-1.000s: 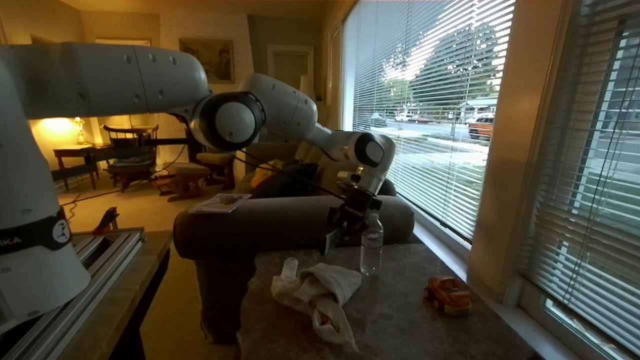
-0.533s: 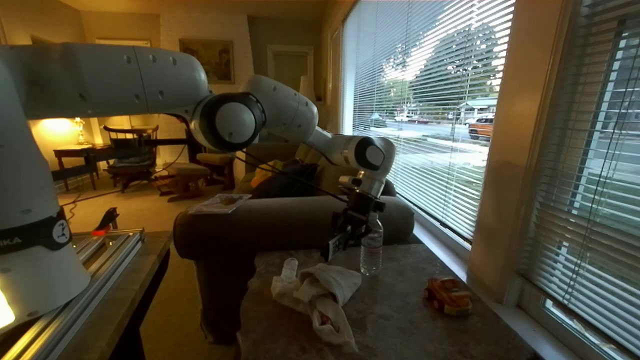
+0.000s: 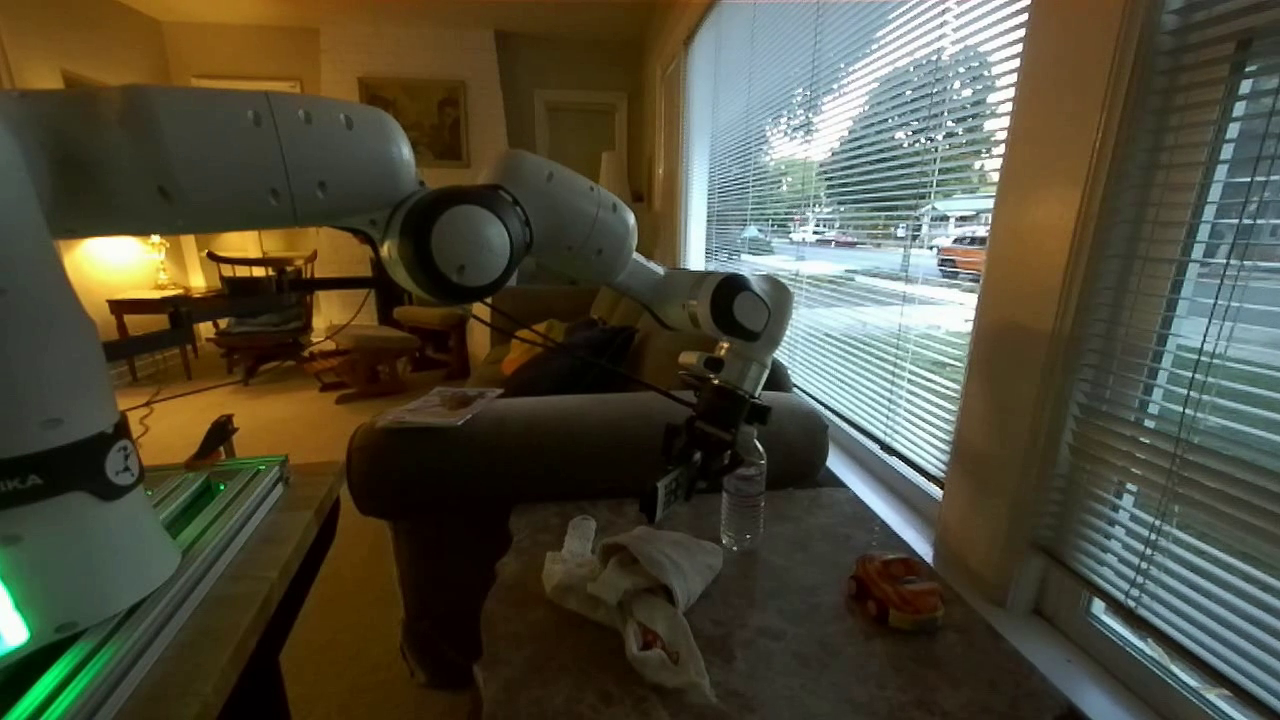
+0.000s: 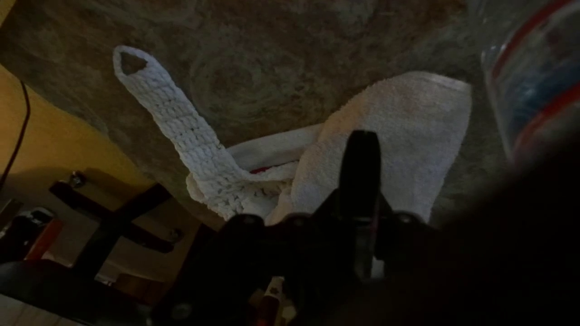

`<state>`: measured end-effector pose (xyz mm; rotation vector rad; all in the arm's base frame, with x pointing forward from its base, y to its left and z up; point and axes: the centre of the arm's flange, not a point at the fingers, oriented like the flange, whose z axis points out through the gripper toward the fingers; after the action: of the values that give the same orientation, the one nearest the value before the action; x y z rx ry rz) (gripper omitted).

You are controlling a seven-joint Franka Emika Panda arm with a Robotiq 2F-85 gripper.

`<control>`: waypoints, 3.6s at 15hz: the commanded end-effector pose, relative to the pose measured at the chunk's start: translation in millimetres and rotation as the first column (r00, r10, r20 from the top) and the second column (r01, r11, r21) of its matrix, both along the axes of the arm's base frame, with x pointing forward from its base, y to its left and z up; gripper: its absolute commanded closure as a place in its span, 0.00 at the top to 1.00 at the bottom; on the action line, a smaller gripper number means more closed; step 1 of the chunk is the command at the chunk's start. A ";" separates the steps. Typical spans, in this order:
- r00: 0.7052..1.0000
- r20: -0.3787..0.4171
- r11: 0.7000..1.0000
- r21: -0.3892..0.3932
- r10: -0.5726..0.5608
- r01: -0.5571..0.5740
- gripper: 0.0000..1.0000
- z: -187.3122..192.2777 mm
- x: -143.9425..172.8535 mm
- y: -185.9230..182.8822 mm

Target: Put the grey remote control on the table.

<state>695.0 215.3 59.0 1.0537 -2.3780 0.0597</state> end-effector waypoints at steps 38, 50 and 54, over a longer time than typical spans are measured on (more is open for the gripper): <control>0.996 0.003 0.994 -0.059 -0.087 0.087 1.00 80.1 -13.3 20.1; 0.849 0.328 0.905 0.045 -0.414 0.424 1.00 226.5 13.8 -123.6; 0.856 0.297 0.904 0.082 -0.423 0.419 1.00 238.2 74.9 -155.3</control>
<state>769.9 59.8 297.1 0.5299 -2.8483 0.0504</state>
